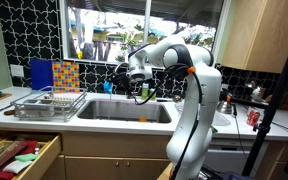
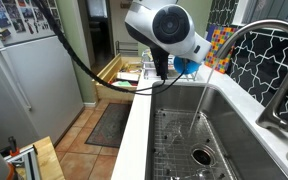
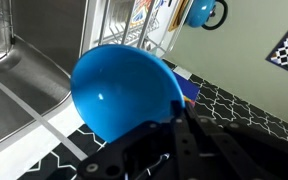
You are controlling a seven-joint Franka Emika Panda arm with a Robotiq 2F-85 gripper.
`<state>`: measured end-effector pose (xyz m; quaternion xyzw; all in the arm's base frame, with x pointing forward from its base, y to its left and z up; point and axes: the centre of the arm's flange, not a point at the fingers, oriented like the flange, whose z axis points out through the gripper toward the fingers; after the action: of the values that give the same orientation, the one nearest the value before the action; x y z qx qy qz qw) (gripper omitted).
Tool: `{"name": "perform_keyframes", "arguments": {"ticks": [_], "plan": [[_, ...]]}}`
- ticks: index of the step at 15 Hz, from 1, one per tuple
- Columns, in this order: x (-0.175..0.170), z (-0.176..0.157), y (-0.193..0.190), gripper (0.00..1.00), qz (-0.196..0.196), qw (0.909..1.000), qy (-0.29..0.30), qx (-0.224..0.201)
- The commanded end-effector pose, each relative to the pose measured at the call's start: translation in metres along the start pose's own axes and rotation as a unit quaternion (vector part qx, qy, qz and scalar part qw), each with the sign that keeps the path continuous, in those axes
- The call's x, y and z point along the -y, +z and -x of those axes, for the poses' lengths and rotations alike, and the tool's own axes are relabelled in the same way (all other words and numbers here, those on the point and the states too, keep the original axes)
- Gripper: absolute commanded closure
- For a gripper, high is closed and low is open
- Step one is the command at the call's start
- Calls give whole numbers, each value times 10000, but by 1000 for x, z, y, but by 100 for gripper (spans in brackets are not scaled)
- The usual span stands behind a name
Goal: Pour the water in the bowl in the sink
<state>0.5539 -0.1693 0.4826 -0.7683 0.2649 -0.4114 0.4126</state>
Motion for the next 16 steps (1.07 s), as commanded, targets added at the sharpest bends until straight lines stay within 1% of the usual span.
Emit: {"name": "perform_keyframes", "arguments": {"ticks": [1, 2, 4, 5, 7, 9, 10, 12, 14, 16], "plan": [[-3, -1, 4, 99, -53, 9998, -130, 102], [-1, 0, 3, 99, 19, 9996, -222, 174], [5, 6, 4, 99, 224, 9972, -489, 520], [11, 13, 5, 99, 450, 9931, -688, 836], [18, 25, 10, 99, 761, 9843, -967, 1266], [24, 42, 16, 99, 1082, 9718, -1232, 1694], [27, 51, 20, 99, 1224, 9643, -1358, 1918], [30, 67, 26, 99, 1497, 9464, -1613, 2366], [33, 83, 33, 99, 1741, 9242, -1895, 2820], [35, 99, 39, 99, 1969, 8986, -2186, 3255]]}}
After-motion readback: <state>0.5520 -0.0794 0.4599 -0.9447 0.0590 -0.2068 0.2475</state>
